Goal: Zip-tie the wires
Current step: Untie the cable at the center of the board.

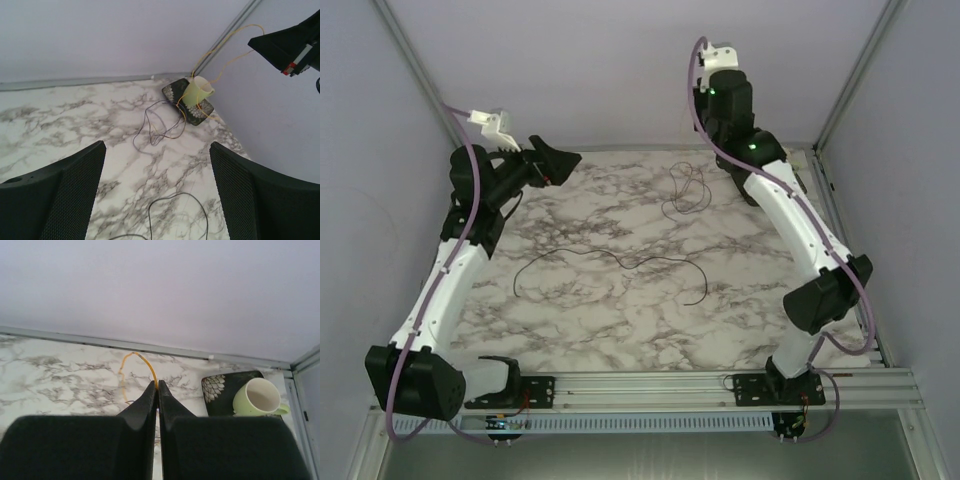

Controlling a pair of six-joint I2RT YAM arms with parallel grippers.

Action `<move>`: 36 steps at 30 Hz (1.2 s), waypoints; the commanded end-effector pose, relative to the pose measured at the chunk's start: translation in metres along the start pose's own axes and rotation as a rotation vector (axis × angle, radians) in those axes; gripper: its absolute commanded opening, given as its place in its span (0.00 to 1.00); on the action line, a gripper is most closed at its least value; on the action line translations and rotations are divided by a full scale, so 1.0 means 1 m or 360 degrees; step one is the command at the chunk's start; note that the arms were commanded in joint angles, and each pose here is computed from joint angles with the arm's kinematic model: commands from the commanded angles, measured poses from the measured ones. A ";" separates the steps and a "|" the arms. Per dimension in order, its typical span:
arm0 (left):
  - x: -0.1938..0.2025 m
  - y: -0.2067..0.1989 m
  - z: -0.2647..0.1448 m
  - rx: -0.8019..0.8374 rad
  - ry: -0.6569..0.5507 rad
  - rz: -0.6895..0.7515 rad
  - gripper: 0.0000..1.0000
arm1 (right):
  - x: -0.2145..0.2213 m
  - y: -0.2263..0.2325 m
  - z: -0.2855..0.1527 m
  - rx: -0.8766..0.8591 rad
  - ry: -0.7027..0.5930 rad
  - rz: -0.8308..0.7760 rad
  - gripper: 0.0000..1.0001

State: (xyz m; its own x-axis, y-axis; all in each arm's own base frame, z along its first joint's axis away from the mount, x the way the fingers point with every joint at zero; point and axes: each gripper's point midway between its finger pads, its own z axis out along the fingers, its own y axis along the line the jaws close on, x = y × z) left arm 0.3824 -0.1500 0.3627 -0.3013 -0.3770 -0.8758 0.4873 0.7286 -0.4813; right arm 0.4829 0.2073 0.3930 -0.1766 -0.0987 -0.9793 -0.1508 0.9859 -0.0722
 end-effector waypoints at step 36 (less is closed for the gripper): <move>0.105 -0.123 0.207 0.0500 -0.0215 0.0116 0.91 | -0.147 0.014 -0.124 -0.0538 -0.0730 0.0407 0.00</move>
State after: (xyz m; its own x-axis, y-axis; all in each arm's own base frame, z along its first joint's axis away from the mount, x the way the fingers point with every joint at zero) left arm 0.4414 -0.3886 0.2924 -0.2821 -0.3678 -0.8861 0.7194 0.5299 -0.4490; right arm 0.4030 0.2236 0.5358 0.1331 0.2189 -0.9666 -0.4431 0.8856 0.1395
